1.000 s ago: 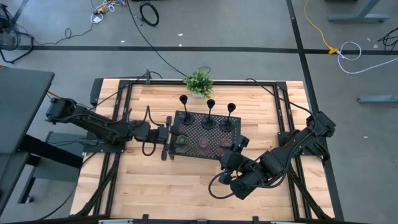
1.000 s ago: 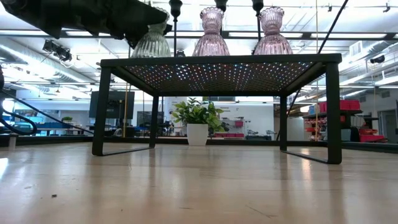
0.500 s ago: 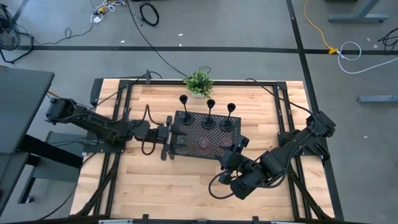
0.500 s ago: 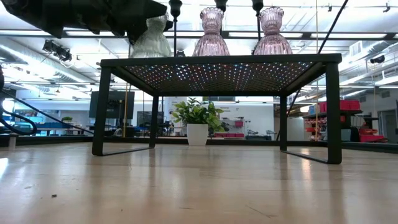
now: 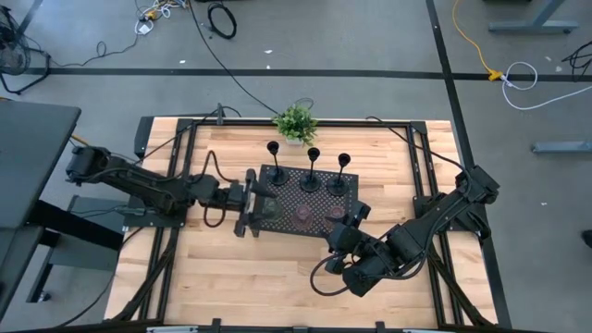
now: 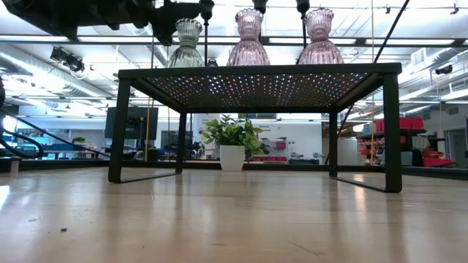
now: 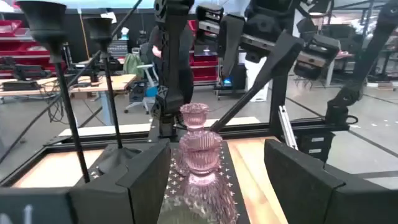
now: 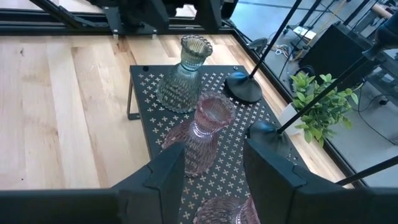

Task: Pick & Place candle stick holders
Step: Return to Home Position

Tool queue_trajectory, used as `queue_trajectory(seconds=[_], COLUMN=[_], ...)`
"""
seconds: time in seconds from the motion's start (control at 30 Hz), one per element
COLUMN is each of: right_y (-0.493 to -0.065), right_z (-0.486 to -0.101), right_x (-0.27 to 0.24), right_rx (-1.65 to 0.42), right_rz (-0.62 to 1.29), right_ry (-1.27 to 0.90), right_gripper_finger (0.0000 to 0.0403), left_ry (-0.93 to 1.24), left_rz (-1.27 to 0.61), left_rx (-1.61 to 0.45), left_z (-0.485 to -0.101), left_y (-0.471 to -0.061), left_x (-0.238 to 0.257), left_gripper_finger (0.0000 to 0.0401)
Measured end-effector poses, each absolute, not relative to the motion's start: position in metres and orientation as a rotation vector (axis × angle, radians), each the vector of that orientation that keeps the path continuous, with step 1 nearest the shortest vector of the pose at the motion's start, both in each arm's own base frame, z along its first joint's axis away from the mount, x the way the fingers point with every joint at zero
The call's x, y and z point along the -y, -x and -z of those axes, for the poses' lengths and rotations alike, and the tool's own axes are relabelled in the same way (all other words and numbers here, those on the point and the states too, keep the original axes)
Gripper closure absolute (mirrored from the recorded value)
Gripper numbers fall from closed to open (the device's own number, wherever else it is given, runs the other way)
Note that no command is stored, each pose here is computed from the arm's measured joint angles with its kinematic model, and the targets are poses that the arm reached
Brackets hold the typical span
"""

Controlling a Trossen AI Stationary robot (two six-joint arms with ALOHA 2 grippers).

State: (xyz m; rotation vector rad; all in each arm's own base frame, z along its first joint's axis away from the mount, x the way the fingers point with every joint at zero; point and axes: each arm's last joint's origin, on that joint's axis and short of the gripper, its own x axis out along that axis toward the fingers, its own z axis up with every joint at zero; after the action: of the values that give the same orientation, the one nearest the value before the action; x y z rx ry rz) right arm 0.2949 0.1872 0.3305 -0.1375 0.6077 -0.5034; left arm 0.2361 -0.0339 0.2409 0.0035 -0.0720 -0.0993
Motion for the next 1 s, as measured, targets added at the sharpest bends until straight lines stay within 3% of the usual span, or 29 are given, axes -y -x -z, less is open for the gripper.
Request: queue_trajectory(seconds=[0.17, 0.33, 0.4, 0.73, 1.0], right_y=[-0.291, -0.261, -0.248, -0.175, -0.142], right_z=[-0.328, -0.323, -0.319, -0.268, -0.241], right_x=[-0.184, -0.164, -0.159, -0.107, -0.070], right_rx=[-0.644, -0.710, -0.660, -0.411, -0.186], right_rz=[0.519, 0.742, 0.818, 0.805, 0.772], right_ry=[0.193, 0.238, 0.194, -0.016, -0.138], right_gripper_finger=[0.0241, 0.0241, 0.0241, 0.0241, 0.0241], left_ry=[-0.003, 0.003, -0.050, 0.023, 0.054], left_rz=[0.018, -0.019, -0.032, -0.258, -0.403], left_rx=[0.065, 0.024, -0.024, 0.009, 0.044], left_z=[-0.247, -0.263, -0.266, -0.282, -0.224], left_y=[-0.228, -0.200, -0.185, -0.115, -0.103], left_x=[0.029, 0.024, 0.021, 0.005, -0.001], left_gripper_finger=[0.0140, 0.0141, 0.0143, 0.0146, 0.0147])
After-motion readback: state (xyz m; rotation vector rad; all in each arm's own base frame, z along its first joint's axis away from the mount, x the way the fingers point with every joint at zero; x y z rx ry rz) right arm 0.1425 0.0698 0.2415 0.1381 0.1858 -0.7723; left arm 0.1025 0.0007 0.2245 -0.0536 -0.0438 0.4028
